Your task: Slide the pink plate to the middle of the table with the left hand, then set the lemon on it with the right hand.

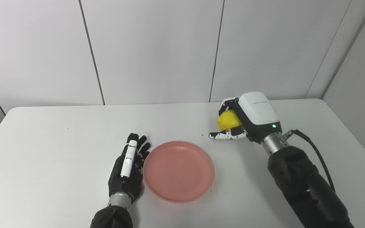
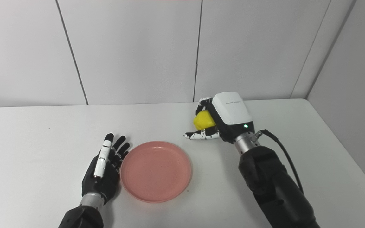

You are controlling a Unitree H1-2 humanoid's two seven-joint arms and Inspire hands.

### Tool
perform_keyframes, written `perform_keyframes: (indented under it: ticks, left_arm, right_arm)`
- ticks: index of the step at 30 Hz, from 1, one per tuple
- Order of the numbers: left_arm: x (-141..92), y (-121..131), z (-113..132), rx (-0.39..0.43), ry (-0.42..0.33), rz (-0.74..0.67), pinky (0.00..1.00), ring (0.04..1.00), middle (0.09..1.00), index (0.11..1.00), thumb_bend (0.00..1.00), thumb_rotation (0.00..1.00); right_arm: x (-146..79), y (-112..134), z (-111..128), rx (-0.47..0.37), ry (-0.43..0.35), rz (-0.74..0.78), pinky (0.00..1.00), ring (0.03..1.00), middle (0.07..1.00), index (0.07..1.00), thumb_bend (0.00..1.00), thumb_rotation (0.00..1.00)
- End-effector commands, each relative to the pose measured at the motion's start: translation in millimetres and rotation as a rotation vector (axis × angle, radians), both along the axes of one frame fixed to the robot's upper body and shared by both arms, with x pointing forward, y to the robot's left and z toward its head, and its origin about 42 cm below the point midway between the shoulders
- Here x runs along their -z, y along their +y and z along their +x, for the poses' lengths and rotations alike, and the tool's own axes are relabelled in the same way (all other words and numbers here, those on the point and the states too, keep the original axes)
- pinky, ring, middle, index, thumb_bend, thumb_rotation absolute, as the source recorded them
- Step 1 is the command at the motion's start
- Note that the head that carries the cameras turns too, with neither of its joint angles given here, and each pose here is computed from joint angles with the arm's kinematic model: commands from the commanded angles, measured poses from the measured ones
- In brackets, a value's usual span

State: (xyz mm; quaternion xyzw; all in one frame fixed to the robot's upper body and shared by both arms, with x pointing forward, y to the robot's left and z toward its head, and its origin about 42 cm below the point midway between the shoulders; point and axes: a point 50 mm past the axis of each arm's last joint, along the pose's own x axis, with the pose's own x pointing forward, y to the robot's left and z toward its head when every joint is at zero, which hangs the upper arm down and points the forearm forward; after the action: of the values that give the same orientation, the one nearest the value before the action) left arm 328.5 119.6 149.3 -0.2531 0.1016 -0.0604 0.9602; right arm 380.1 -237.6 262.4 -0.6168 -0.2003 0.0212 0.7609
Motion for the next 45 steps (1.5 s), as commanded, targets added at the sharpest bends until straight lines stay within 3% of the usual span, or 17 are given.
perform_keyframes:
  ticks: [1,7,15,23,28,34,45]
  left_arm:
    - [22.8,-12.7,-10.6,0.009,0.119,-0.012,0.98,0.925,0.915,1.0,0.61,0.59]
    - [23.7,-18.2,-11.2,0.014,0.122,-0.003,0.98,0.915,0.905,1.0,0.63,0.6]
    - [23.2,-22.1,-11.9,-0.007,0.142,-0.023,0.96,0.909,0.893,0.988,0.62,0.57]
    - [24.1,-25.6,-12.4,-0.014,0.147,-0.038,0.98,0.92,0.892,0.984,0.62,0.55]
    - [24.8,-26.4,-12.2,-0.014,0.152,-0.017,0.96,0.915,0.879,0.965,0.63,0.55]
    - [26.4,-25.5,-11.3,-0.011,0.154,-0.019,0.96,0.913,0.88,0.982,0.65,0.55]
    - [27.2,-24.2,-9.3,-0.019,0.157,-0.029,0.96,0.907,0.874,0.97,0.65,0.53]
  right_arm:
    - [-30.9,6.8,1.2,-0.068,-0.121,-0.011,0.13,0.19,0.27,0.41,0.58,0.35]
    - [-29.2,14.0,-1.8,-0.111,-0.096,-0.031,0.13,0.195,0.272,0.395,0.58,0.38]
    - [-25.2,30.3,-6.2,-0.18,-0.067,-0.035,0.14,0.206,0.289,0.422,0.59,0.33]
    - [-16.9,43.1,-6.4,-0.221,-0.037,-0.047,0.16,0.229,0.312,0.429,0.58,0.38]
    - [-12.3,56.3,-7.0,-0.241,-0.024,-0.064,0.17,0.242,0.327,0.489,0.57,0.42]
    - [-7.4,75.0,-6.7,-0.277,-0.003,-0.076,0.17,0.242,0.326,0.462,0.56,0.47]
    - [1.5,101.1,-1.7,-0.32,0.049,-0.075,0.19,0.26,0.344,0.476,0.56,0.47]
